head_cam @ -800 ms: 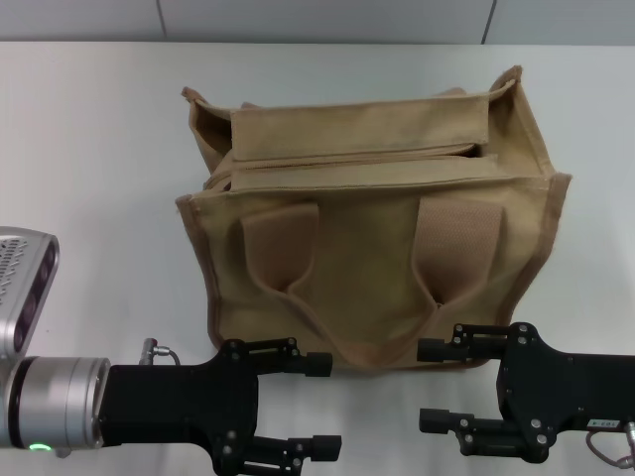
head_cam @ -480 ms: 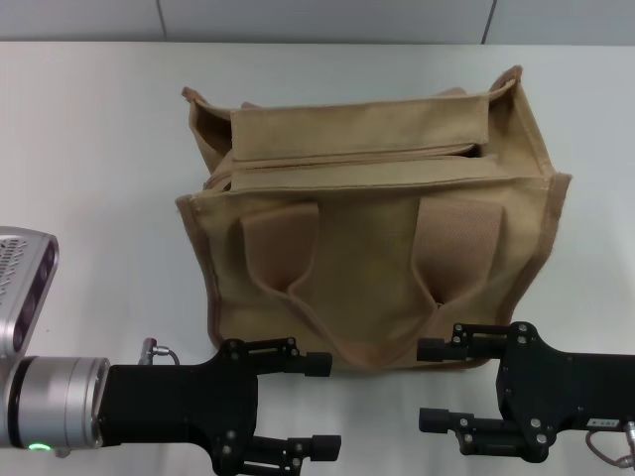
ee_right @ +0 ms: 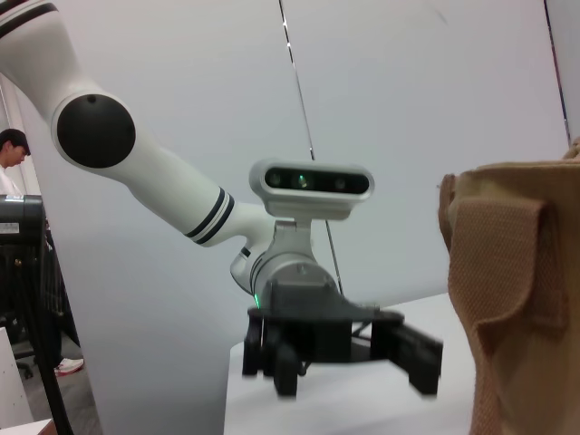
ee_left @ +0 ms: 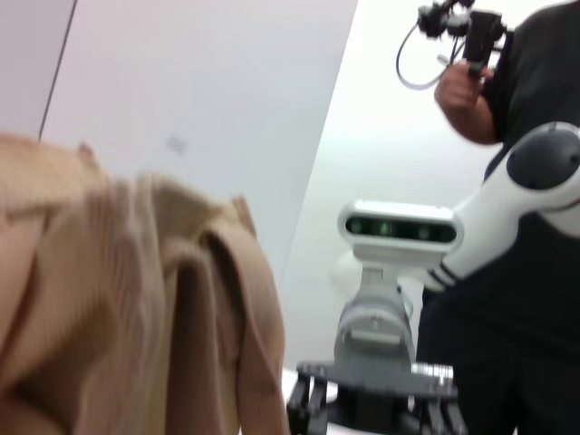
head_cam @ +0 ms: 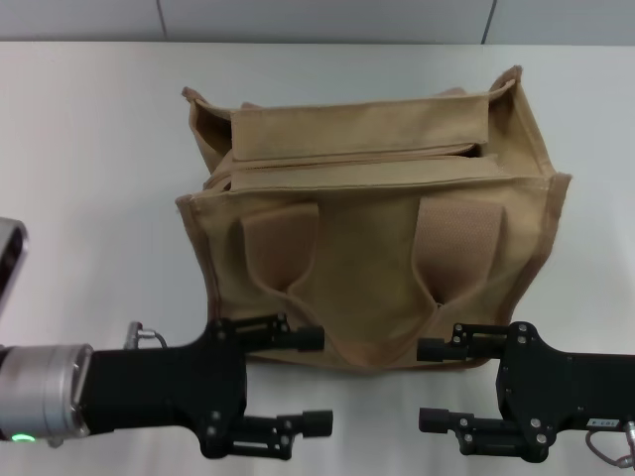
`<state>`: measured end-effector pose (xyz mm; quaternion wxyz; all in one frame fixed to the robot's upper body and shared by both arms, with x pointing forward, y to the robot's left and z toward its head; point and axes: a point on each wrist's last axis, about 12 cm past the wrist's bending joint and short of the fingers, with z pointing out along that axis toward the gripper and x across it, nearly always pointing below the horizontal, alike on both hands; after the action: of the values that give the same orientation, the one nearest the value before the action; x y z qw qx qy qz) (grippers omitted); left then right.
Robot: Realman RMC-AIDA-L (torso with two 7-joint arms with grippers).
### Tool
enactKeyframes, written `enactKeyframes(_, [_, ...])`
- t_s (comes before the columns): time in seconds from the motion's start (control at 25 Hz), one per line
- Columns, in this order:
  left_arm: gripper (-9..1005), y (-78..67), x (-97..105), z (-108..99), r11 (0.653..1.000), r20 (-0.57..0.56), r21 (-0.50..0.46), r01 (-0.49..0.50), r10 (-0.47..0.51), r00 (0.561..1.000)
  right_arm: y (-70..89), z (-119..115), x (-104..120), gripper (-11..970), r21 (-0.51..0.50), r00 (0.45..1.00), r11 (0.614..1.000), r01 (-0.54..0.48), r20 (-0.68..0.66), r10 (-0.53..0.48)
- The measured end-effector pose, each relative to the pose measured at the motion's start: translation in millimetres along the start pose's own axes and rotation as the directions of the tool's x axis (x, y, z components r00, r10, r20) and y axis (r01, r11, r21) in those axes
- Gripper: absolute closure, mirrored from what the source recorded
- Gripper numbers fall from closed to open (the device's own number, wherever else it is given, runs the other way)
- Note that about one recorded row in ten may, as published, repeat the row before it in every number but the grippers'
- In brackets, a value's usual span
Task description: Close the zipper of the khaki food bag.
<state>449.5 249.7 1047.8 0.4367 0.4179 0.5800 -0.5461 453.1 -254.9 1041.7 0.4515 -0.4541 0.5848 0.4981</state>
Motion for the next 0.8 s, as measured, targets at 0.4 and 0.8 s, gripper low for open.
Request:
enactKeyframes(0.4, [184,3.0,-36,-9,0.98,0.308,-0.12,-0.162,0.192,0.932,0.0,0,0,321,0.001,1.0,1.0,0.0,-0.001,0.0])
enactKeyframes(0.8, [184,6.8,-38,-51,0.863,0.427,-0.496,-0.093,0.336,0.839,0.9,-1,1,322,0.003,1.0,1.0,-0.003,-0.001,0.003])
